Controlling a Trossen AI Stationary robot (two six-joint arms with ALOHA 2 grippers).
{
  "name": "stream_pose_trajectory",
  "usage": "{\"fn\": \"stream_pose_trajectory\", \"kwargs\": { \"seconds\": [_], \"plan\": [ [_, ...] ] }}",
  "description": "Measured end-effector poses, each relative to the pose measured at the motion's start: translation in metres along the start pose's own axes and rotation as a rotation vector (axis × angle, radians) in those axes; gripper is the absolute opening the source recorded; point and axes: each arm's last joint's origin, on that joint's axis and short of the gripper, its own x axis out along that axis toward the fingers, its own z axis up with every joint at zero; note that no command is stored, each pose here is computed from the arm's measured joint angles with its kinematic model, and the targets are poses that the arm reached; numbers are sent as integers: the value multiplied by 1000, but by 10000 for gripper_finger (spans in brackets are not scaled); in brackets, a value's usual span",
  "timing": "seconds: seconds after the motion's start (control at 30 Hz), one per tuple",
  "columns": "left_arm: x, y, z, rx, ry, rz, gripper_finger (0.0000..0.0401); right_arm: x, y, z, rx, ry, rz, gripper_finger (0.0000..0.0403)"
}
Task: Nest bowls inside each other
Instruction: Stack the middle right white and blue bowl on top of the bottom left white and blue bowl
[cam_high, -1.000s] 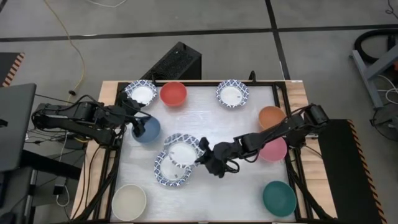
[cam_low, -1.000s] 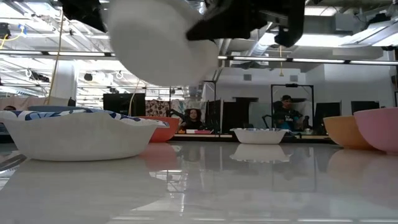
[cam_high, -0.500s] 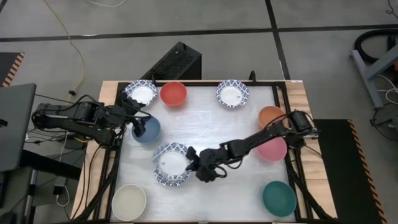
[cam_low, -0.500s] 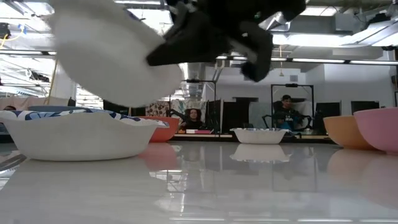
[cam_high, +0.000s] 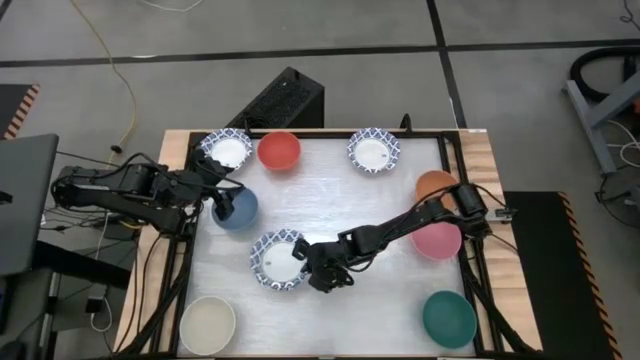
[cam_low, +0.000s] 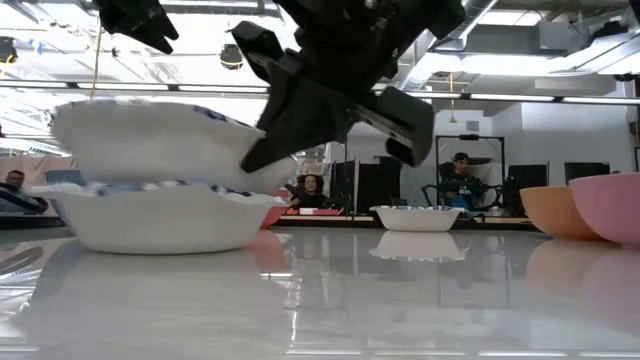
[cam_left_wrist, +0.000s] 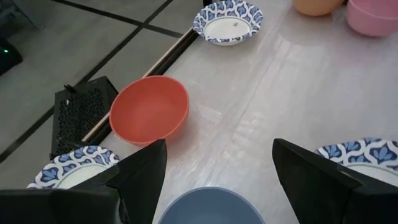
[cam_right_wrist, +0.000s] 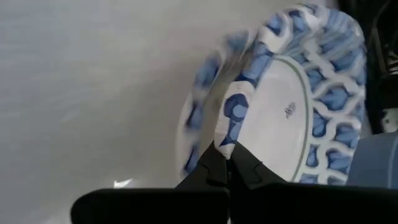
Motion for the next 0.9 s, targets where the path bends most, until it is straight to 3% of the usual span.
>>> {"fn": "stream_pose_trajectory", "kwargs": {
  "seconds": [0.57, 0.9],
  "plan": [
    [0, 1, 1, -30, -17, 41, 281, -1, -4, -7, 62, 50, -23, 51],
    [10, -4, 1, 14, 0, 112, 281, -3, -7, -7, 77, 36, -32, 110]
  ]
}}
